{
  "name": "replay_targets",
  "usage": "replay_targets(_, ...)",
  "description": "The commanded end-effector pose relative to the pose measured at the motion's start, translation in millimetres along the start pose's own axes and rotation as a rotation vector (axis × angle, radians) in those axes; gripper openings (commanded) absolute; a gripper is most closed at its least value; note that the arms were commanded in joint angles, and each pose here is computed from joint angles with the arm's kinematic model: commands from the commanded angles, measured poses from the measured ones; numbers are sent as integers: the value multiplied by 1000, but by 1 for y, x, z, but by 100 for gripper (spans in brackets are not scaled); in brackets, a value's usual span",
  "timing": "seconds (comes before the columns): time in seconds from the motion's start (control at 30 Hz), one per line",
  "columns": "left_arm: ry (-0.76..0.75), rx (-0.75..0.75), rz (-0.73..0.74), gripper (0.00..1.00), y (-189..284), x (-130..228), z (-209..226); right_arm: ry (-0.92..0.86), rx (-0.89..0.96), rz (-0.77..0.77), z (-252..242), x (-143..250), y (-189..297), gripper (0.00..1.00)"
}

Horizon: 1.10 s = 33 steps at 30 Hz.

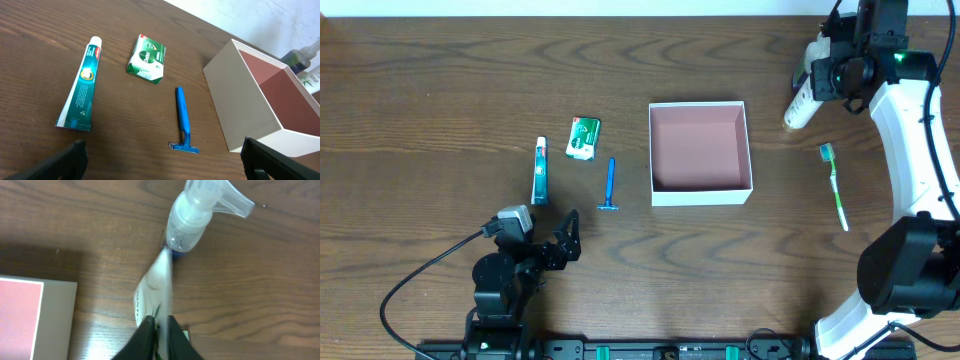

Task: Pack container
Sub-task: 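Carry the bottle with the right gripper over the white box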

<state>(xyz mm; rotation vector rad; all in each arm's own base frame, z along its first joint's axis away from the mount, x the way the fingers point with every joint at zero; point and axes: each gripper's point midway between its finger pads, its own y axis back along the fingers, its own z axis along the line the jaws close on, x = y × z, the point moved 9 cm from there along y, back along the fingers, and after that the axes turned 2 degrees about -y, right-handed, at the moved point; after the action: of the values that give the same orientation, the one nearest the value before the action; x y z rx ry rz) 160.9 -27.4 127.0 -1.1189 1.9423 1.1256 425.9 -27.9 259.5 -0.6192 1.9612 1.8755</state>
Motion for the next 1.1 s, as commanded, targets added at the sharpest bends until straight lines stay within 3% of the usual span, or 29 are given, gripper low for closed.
replay_targets(0.0,22,-11,49,98,-1,10,4,-19,7,3,-3,-1,-2,2)
replay_targets(0.33,22,-11,49,98,-1,10,4,-35,-14,-35,-2,-12,12,1)
replay_targets(0.63,22,-11,49,98,-1,10,4,8,-149,-218,18,-58,117,1)
replay_targets(0.83,22,-11,49,98,-1,10,4,92,-290,-308,58,-66,183,1)
replay_targets(1.07,22,-11,49,98,-1,10,4,188,-424,-257,120,-55,194,1)
